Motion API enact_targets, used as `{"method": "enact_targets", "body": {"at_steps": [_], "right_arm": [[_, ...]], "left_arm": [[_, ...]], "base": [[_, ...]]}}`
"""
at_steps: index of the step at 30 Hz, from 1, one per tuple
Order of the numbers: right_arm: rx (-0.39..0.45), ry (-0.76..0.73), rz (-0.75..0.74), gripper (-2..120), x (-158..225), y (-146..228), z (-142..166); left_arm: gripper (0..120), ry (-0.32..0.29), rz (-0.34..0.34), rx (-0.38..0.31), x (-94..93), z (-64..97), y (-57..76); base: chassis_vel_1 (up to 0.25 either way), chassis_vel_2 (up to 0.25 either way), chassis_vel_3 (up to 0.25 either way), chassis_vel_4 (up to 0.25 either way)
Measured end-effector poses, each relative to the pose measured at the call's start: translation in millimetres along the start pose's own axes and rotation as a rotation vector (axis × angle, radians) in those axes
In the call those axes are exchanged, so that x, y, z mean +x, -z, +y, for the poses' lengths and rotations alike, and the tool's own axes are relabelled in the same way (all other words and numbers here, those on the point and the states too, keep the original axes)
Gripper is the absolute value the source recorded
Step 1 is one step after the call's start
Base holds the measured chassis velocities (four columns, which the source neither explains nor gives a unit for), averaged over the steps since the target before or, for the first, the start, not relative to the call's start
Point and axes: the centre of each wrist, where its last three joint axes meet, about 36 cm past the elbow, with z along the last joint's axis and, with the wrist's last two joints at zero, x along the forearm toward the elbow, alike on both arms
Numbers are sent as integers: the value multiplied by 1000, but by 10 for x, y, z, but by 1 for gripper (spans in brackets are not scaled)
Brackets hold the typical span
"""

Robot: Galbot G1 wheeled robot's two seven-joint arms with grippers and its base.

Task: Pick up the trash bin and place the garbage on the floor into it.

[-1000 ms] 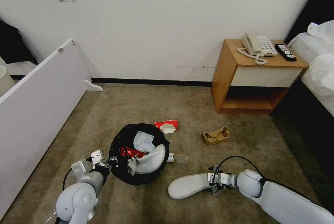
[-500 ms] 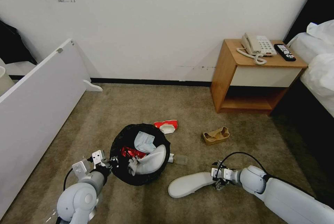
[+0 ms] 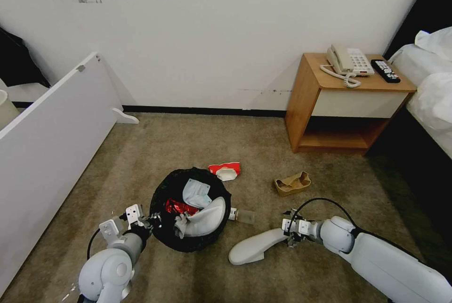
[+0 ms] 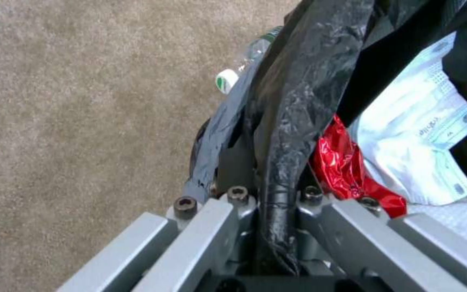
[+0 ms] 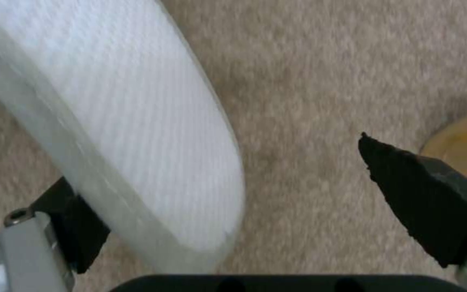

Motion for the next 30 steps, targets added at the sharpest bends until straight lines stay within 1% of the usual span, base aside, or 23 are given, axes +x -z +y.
{"method": "enact_targets", "body": {"at_steps": [11,17,26,29,30], "right_arm": [[24,1,-25,100,-120,190,-71],[44,1,-45,100,-234,366,-144],[74,22,-54,100,-314,482,-109],[74,23,-58,85,-322,497,-94],[74,23,-58,85,-322,497,-94]], "left_arm": [[1,5,-5,0,12,33,19],[1,2,-9,1,12,41,35],[1,-3,-11,1,8,58,57],[1,-8,-14,2,-15,55,80],[1,-8,-14,2,-15,55,80]], "base": [[0,0,0,0],[0,0,0,0],[0,0,0,0],[0,0,0,0],[0,0,0,0]]}}
